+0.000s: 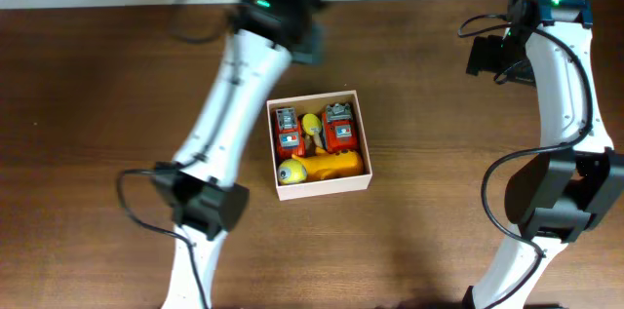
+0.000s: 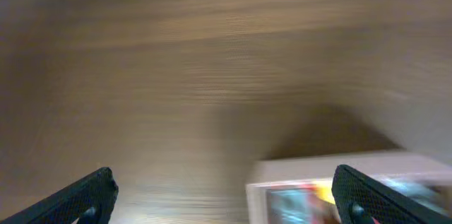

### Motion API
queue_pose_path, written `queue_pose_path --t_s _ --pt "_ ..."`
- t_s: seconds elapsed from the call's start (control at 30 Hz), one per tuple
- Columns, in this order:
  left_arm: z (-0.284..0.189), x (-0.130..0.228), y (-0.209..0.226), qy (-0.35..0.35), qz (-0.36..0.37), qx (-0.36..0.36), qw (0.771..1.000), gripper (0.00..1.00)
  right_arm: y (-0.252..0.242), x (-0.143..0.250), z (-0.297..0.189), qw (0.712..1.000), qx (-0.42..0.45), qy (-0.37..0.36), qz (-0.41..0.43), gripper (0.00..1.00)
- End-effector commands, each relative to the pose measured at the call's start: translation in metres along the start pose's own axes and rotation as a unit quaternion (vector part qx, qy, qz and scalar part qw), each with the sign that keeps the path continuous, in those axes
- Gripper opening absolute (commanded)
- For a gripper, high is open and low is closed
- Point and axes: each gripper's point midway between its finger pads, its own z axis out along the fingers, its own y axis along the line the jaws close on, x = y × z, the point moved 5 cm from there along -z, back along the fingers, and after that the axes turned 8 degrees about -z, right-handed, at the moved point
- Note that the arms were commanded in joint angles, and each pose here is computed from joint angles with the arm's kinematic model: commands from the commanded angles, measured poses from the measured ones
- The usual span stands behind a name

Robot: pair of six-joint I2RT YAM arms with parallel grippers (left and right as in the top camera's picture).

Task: Pack container

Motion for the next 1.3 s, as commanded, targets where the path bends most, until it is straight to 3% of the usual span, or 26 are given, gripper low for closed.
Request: queue_pose_path --t_s 0.0,0.23,0.33,0.47,0.93,1.07,1.27 --pt "0.024 -0.016 0.074 0.015 -0.059 -0.065 0.996 0.99 0.002 0.0 0.002 1.0 -0.001 0.002 0.0 0.99" --pt "0.046 -0.024 0.173 0.036 -0.148 -0.118 0.981 0.99 0.002 0.0 0.002 1.0 -0.001 0.002 0.0 0.99" --pt "0.055 -0.022 0.202 0.056 -0.19 -0.089 0.976 0.99 0.002 0.0 0.002 1.0 -0.001 0.002 0.0 0.99" --pt "0.06 -0.019 0.21 0.073 -0.216 -0.04 0.973 0.99 0.002 0.0 0.002 1.0 -0.001 0.002 0.0 0.99" --pt "0.061 -0.018 0.22 0.074 -0.225 -0.045 0.971 0.99 0.002 0.0 0.002 1.0 -0.001 0.002 0.0 0.99" --pt "0.057 -0.018 0.245 0.052 -0.214 -0.147 0.964 0.99 0.002 0.0 0.002 1.0 -0.001 0.002 0.0 0.99" --pt "0.057 0.006 0.233 0.126 -0.203 -0.113 0.964 0.99 0.002 0.0 0.002 1.0 -0.001 0.002 0.0 0.99"
